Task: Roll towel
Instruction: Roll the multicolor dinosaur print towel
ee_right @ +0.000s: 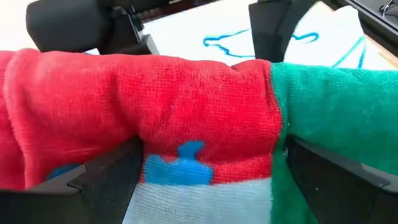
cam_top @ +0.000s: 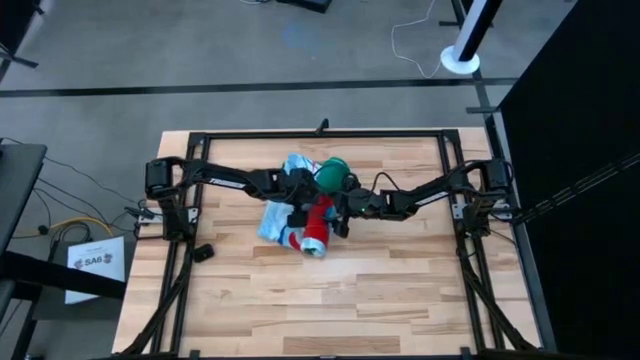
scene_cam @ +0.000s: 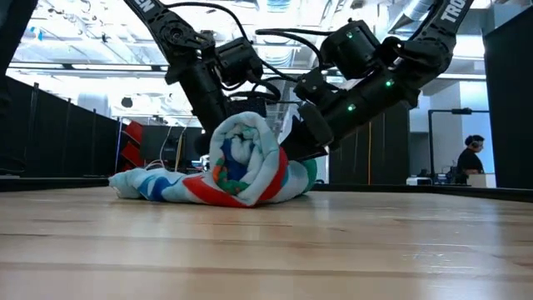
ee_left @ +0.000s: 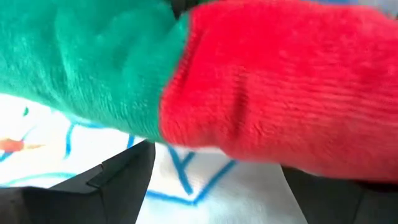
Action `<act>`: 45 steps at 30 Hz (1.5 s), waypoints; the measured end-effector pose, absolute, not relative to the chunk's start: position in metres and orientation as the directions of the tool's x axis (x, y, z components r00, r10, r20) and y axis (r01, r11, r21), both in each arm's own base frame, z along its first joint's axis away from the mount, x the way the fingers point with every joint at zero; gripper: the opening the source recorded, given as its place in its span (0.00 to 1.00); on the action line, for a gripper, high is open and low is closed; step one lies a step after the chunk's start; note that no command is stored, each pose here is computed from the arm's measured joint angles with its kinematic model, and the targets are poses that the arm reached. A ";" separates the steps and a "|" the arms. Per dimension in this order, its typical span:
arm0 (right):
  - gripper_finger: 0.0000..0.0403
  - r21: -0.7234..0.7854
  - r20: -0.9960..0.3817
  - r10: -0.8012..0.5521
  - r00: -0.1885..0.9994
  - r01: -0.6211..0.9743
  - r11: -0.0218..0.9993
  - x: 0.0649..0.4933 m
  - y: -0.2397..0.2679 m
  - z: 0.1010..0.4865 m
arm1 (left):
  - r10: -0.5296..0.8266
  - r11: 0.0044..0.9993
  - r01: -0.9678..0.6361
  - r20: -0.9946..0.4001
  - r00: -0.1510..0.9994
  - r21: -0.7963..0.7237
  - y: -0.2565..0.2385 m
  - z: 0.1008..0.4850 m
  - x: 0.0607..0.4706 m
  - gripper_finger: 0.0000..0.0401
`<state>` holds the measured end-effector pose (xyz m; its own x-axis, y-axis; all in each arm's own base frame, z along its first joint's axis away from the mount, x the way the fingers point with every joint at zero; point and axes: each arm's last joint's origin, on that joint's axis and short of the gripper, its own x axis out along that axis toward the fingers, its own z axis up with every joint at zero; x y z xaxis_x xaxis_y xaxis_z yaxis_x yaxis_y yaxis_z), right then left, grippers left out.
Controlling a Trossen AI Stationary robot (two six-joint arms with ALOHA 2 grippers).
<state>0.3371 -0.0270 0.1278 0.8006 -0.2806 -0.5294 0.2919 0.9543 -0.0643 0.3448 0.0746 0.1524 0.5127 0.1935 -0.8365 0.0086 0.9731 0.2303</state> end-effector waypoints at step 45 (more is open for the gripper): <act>0.94 -0.042 -0.447 -0.216 0.868 0.221 0.974 0.368 -0.040 0.136 | 0.226 0.974 -0.118 -0.882 0.413 0.194 0.033 0.134 0.307 0.81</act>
<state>0.3677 -0.0397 0.1359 0.8677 -0.2165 -0.4475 0.2214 0.9743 -0.0420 0.3071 0.0329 0.1343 0.4133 0.2256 -0.8822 -0.1177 0.9739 0.1939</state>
